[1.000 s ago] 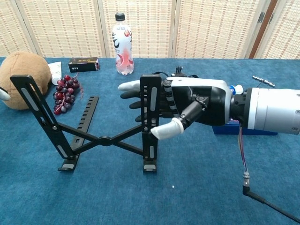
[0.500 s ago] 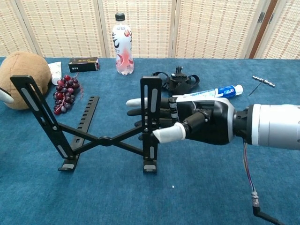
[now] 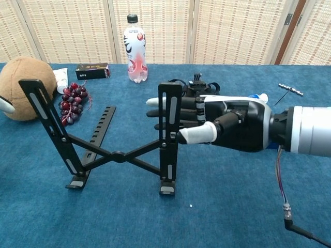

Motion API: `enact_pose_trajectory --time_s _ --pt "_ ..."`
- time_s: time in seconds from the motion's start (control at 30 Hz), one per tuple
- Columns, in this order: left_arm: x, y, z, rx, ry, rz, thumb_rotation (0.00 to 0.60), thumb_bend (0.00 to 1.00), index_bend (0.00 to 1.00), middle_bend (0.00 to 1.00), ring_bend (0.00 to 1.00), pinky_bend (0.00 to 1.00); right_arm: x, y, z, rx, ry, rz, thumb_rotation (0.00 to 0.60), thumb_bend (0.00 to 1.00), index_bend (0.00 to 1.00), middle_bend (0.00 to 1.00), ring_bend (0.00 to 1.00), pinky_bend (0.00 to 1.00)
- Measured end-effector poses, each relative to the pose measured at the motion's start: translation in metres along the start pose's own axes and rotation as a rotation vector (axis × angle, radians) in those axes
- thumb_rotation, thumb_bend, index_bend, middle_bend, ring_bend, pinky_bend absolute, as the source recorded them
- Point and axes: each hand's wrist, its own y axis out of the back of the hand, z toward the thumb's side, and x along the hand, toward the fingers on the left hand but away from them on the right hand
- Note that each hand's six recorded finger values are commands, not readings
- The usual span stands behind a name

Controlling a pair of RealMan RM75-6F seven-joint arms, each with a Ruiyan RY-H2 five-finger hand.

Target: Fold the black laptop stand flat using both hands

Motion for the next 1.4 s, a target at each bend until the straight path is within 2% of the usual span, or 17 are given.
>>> enact_pose_trajectory --time_s 0.17,0.33,0.63,0.73,0.87,1.1,1.33,1.4 --pt "0.001 0.0 0.0 0.0 0.001 0.002 0.6 0.0 0.0 0.01 0.0 0.12 0.018 0.009 0.008 0.149 0.034 -0.038 0.6 0.32 0.22 0.15 0.12 0.0" --pt "0.002 0.001 0.001 -0.002 -0.001 0.008 0.6 0.0 0.0 0.0 0.0 0.11 0.03 0.011 0.01 0.227 0.034 -0.06 0.6 0.32 0.22 0.15 0.12 0.0" --pt "-0.004 0.008 -0.001 -0.005 0.008 0.031 0.6 0.0 0.0 0.0 0.0 0.11 -0.003 0.0 0.01 0.246 0.031 -0.044 0.6 0.32 0.22 0.15 0.12 0.0" --pt "-0.006 0.01 -0.003 -0.009 0.012 0.042 0.6 0.0 0.0 0.0 0.0 0.11 -0.016 0.006 0.011 0.243 0.035 -0.084 0.6 0.32 0.22 0.15 0.12 0.0" --pt "-0.008 0.014 -0.004 -0.007 0.012 0.056 0.6 0.0 0.0 0.0 0.0 0.11 -0.029 0.021 0.013 0.245 0.038 -0.177 0.6 0.33 0.22 0.15 0.12 0.0" --pt "-0.005 0.016 -0.004 0.001 0.007 0.058 0.6 0.0 0.0 0.0 0.0 0.07 -0.033 0.047 0.011 0.3 0.028 -0.342 0.6 0.32 0.22 0.15 0.12 0.0" --pt "-0.002 0.014 -0.001 0.009 0.001 0.051 0.6 0.0 0.0 0.0 0.0 0.06 -0.025 0.056 0.006 0.304 0.007 -0.4 0.6 0.32 0.22 0.15 0.12 0.0" --pt "-0.001 0.015 0.0 0.011 -0.003 0.051 0.6 0.0 0.0 0.0 0.0 0.05 -0.02 0.063 0.005 0.316 -0.004 -0.444 0.6 0.32 0.22 0.15 0.12 0.0"
